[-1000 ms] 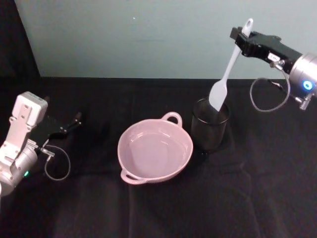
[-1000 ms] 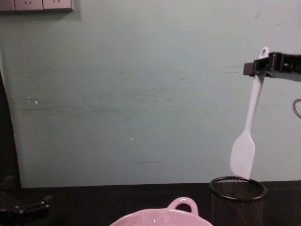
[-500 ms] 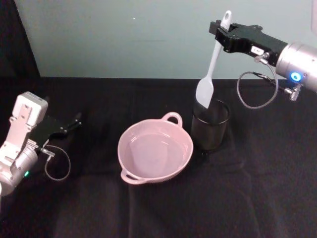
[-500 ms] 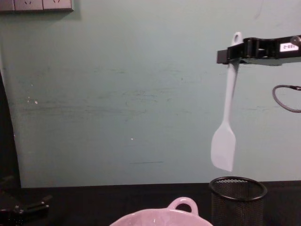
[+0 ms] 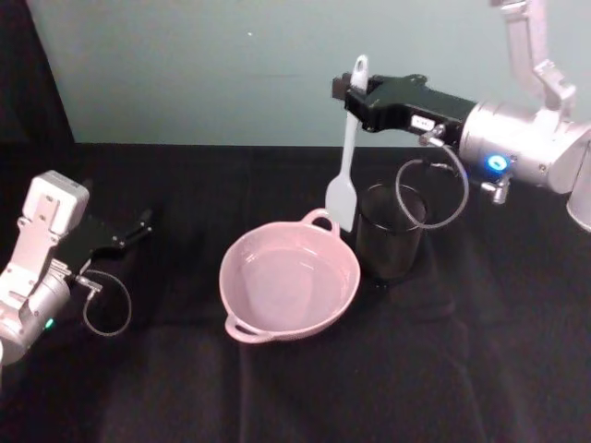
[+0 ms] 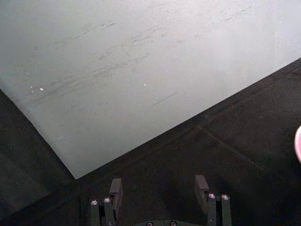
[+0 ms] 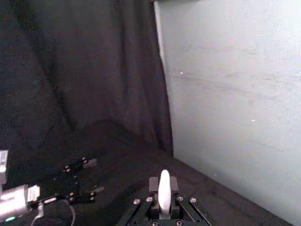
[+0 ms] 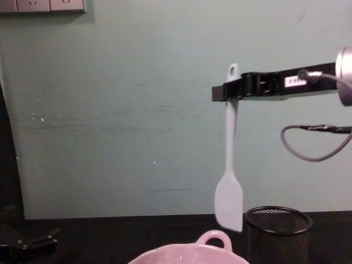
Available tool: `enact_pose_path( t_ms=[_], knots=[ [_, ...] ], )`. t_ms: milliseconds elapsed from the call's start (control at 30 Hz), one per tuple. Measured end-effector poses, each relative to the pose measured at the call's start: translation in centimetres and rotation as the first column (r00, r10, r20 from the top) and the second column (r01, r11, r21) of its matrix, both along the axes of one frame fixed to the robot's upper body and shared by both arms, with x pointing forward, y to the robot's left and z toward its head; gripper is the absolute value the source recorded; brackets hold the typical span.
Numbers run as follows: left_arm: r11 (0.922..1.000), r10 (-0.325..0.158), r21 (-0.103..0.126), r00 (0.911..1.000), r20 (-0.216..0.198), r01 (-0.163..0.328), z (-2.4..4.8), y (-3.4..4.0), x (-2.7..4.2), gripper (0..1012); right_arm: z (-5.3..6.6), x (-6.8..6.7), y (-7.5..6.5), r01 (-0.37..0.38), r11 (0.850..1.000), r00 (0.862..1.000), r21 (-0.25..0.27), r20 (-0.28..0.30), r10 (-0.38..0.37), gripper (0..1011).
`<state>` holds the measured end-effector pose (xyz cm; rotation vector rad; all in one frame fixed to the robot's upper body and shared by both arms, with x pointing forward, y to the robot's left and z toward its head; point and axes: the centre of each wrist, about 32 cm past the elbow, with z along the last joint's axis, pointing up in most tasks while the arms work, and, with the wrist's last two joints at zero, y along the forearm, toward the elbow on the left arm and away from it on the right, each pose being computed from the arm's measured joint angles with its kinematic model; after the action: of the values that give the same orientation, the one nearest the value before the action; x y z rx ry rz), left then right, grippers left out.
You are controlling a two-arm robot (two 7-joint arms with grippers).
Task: Use the one hand to pick up the spoon and stir the clear water in the bowl.
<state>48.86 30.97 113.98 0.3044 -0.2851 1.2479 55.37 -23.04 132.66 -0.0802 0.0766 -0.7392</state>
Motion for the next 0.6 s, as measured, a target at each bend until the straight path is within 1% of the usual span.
enact_pose_path(
  t_ms=[233,333,433,600],
  knots=[
    [1.0,0.0,0.0,1.0,0.0,0.0,0.0,0.0,0.0,1011,-1.2,-0.5,1.5,-0.052,0.999,0.999,-0.013,-0.006,0.052,116],
    [1.0,0.0,0.0,1.0,0.0,0.0,0.0,0.0,0.0,1011,-2.1,-1.6,2.5,-0.078,0.997,0.997,-0.017,-0.002,0.078,116],
    [1.0,0.0,0.0,1.0,0.0,0.0,0.0,0.0,0.0,1011,-2.7,-2.1,3.1,-0.09,0.996,0.996,-0.021,0.002,0.09,116],
    [1.0,0.0,0.0,1.0,0.0,0.0,0.0,0.0,0.0,1011,-3.6,-2.2,3.6,-0.098,0.995,0.995,-0.027,0.009,0.098,116]
  ],
)
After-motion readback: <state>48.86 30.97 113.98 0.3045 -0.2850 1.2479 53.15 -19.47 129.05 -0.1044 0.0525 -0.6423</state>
